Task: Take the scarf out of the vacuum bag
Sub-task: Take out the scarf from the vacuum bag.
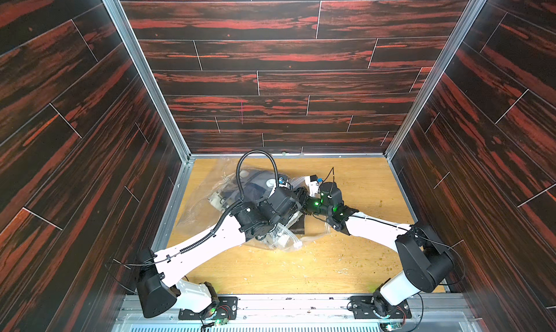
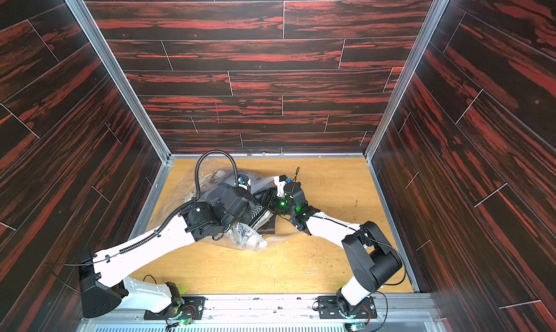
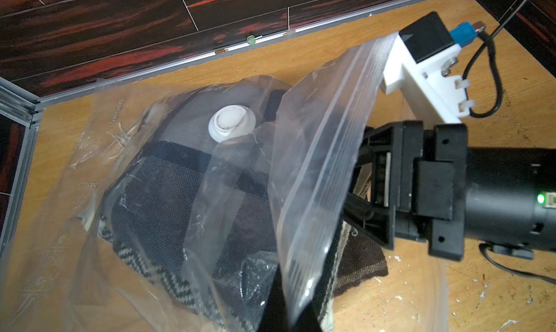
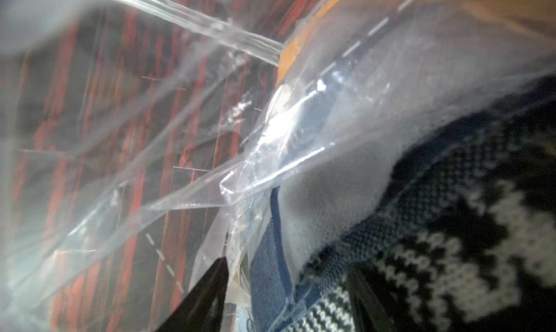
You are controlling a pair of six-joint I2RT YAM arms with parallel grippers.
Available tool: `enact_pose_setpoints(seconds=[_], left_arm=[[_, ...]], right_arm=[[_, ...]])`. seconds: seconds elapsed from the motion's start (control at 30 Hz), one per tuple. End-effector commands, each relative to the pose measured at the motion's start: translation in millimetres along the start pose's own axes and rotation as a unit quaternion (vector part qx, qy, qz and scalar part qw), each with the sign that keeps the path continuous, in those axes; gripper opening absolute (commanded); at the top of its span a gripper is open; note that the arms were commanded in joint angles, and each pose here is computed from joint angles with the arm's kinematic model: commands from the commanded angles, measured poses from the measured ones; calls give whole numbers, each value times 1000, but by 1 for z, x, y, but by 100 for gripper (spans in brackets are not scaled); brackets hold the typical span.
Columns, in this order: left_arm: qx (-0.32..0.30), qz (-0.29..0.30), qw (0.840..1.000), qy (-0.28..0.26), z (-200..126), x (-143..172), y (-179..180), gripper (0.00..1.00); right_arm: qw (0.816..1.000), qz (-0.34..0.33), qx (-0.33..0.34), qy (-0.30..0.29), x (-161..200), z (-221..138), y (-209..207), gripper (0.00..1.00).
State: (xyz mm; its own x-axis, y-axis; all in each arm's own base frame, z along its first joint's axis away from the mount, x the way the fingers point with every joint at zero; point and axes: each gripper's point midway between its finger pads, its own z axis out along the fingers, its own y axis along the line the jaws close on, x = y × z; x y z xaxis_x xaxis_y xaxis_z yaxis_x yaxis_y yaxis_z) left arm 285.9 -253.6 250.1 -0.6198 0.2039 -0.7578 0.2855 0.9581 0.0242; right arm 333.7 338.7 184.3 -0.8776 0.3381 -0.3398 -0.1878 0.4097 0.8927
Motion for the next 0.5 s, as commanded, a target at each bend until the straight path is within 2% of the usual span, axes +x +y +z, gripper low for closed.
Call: enact_pose_setpoints(seconds=[0.0,0.23,0.47], left_arm=[[-8,-2,1000,-9,-7,-5,4,0],[-9,-6,1000,-17,-10,-10,5,0],[-10,-4,1000,-14,-7,-7,5,0]], right_arm=[[1000,8,13,-7,-2,9,-8,65],[999,27,39,2,5,30,-21,65],[999,19,25,-12,-5,33,-3,64]])
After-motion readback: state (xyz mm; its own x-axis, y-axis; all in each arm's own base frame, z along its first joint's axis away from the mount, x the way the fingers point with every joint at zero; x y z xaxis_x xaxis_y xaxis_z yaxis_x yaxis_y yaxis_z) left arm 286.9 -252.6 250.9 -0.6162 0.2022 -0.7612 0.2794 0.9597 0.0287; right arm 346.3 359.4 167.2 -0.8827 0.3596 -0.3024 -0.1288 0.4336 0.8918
